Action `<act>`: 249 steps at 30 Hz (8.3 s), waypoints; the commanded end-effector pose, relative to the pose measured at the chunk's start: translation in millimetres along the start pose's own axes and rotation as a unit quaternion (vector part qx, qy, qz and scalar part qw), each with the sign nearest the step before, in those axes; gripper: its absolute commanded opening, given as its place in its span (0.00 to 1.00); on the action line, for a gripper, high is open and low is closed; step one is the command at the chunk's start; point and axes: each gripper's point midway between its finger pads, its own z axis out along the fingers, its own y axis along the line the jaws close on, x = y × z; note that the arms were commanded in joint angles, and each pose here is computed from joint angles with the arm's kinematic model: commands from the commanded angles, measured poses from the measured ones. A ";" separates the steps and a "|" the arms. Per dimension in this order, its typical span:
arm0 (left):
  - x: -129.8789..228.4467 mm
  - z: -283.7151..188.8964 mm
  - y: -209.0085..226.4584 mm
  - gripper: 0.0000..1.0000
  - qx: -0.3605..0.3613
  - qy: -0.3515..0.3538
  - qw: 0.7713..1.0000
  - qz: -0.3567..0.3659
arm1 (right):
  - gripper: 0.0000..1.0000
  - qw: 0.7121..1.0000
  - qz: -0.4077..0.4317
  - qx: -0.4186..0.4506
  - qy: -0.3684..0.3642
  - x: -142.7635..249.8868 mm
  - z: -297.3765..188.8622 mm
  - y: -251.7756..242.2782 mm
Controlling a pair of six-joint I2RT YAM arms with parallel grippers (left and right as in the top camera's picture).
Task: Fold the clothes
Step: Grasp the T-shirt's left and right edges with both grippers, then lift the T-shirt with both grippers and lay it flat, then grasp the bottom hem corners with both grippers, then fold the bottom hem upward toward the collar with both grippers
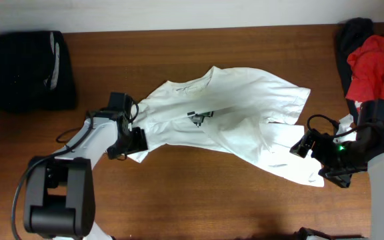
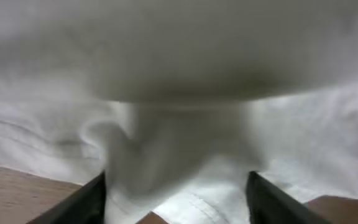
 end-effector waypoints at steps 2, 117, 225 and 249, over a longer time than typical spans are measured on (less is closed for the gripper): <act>7.7 18.0 1.6 0.18 -0.003 0.030 1.000 -0.005 | 0.99 1.000 -0.006 -0.001 0.009 4.0 3.7 1.5; -274.9 -128.4 50.6 0.99 0.077 -0.179 0.971 -0.136 | 0.70 0.941 -0.052 0.246 -0.228 -266.2 52.0 141.7; 64.2 -30.0 1.8 0.00 -0.021 0.110 0.993 0.029 | 0.80 0.978 0.090 0.186 0.039 -28.3 170.5 -65.3; 81.3 -134.6 -4.0 0.81 0.049 0.015 0.998 0.023 | 0.04 0.977 0.134 0.163 -0.023 -23.8 101.6 -78.7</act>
